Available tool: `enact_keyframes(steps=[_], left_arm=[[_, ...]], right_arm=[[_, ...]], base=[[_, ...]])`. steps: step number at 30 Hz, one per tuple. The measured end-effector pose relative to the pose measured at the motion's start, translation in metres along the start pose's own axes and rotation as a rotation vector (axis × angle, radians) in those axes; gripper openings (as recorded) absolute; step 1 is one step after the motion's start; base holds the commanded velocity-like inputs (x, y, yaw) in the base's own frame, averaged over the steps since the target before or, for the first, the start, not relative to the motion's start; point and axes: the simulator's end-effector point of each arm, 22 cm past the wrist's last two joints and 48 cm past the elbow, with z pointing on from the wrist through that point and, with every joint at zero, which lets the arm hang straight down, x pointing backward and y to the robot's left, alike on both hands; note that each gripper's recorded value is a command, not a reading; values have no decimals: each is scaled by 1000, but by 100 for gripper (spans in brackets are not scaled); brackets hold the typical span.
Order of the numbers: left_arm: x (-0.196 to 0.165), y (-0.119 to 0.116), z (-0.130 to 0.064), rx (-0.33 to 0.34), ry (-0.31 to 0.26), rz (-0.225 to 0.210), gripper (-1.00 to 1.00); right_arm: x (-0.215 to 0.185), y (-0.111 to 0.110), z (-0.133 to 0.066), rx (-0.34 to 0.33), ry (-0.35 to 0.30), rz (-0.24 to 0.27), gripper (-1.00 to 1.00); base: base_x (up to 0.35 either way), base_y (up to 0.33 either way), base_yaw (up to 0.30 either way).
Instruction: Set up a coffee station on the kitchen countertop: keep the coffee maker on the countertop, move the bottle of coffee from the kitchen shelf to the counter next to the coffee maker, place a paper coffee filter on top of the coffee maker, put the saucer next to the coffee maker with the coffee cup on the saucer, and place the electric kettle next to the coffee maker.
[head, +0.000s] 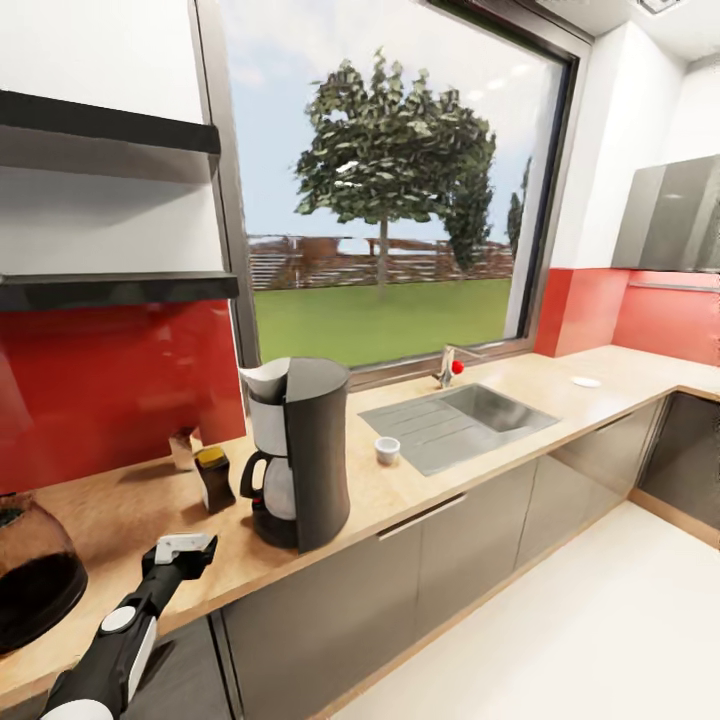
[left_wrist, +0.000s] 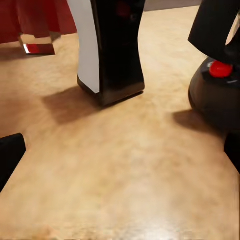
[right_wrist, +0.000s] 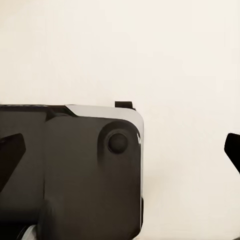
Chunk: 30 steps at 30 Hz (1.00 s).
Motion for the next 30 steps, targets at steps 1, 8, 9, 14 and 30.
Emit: enact_keyframes(steps=[1, 8, 9, 14, 30], left_arm=[[-1, 0, 0, -1, -1, 0, 100], [-18, 5, 0, -7, -37, 10, 100], [-19, 5, 0, -7, -41, 12, 100], [-27, 3, 1, -3, -65, 16, 100], [-59, 4, -8, -7, -160, 56, 100]], right_arm=[[0, 0, 0, 0, 0, 0, 100], [0, 0, 0, 0, -1, 5, 100], [0, 0, 0, 0, -1, 6, 100], [0, 1, 0, 0, 0, 9, 100], [-3, 2, 0, -2, -10, 9, 100]], base=[[-309, 77, 0], [-126, 32, 50], [-20, 5, 160], [-7, 2, 188], [-143, -37, 33]])
